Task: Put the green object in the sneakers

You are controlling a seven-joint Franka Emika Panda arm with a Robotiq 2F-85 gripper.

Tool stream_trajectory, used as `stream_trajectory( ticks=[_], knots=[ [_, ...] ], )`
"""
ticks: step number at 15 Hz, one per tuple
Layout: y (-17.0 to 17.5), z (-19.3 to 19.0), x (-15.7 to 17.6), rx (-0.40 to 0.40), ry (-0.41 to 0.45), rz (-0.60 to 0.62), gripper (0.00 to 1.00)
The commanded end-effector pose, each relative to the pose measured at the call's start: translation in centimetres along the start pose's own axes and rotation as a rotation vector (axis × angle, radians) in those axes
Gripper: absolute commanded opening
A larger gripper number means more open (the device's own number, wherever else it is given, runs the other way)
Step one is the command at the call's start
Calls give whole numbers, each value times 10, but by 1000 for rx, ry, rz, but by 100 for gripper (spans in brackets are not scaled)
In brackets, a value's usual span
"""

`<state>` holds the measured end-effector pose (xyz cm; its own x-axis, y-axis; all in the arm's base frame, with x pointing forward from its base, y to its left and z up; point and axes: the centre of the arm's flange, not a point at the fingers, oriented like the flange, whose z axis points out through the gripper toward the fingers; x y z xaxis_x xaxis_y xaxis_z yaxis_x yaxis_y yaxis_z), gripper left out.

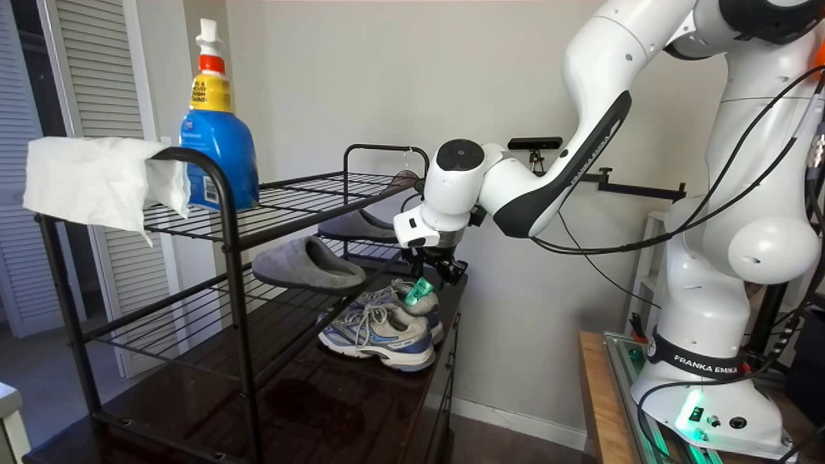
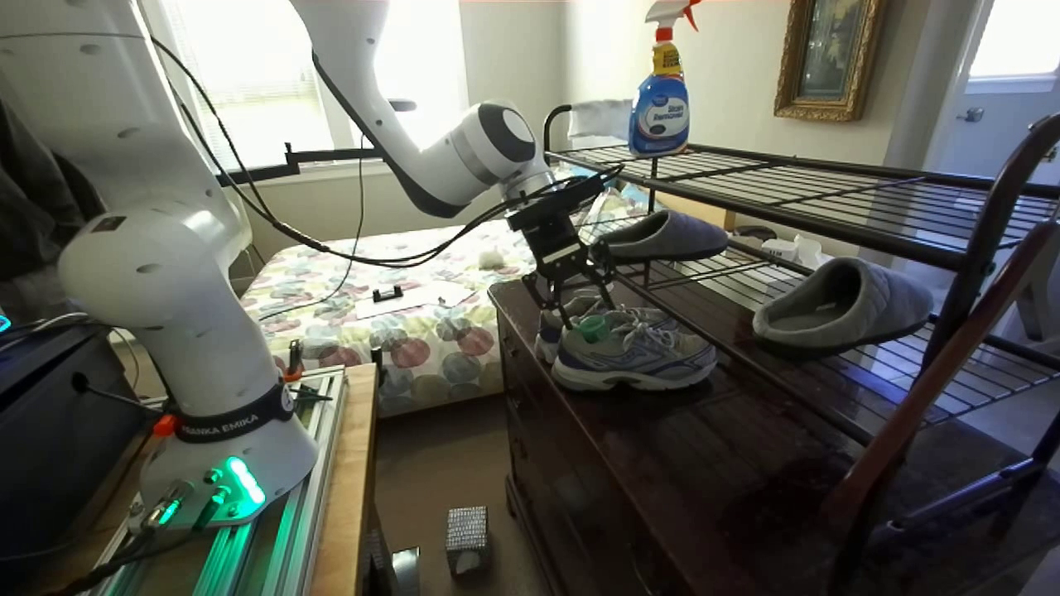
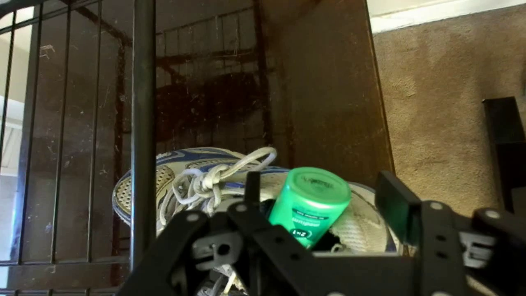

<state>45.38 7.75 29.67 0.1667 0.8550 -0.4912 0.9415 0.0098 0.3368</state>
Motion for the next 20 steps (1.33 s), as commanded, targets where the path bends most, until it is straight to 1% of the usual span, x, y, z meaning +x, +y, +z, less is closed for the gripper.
stream_trajectory(
  ticks=[1,2,5,9,11,14,17,18,20],
  knots=[
    [7,-4,-15,7,25,105,100],
    [9,-6,-26,29,57,175,100],
    [9,-6,-64,144,144,290,100],
    [1,-1,-104,249,311,430,100],
    [-6,-5,-114,293,386,513,100],
    [-18,-16,-126,350,476,665,100],
    [-26,-25,-136,376,563,819,100],
    [-10,-11,-127,373,500,748,100],
    [-14,-17,-134,378,531,791,100]
  ],
)
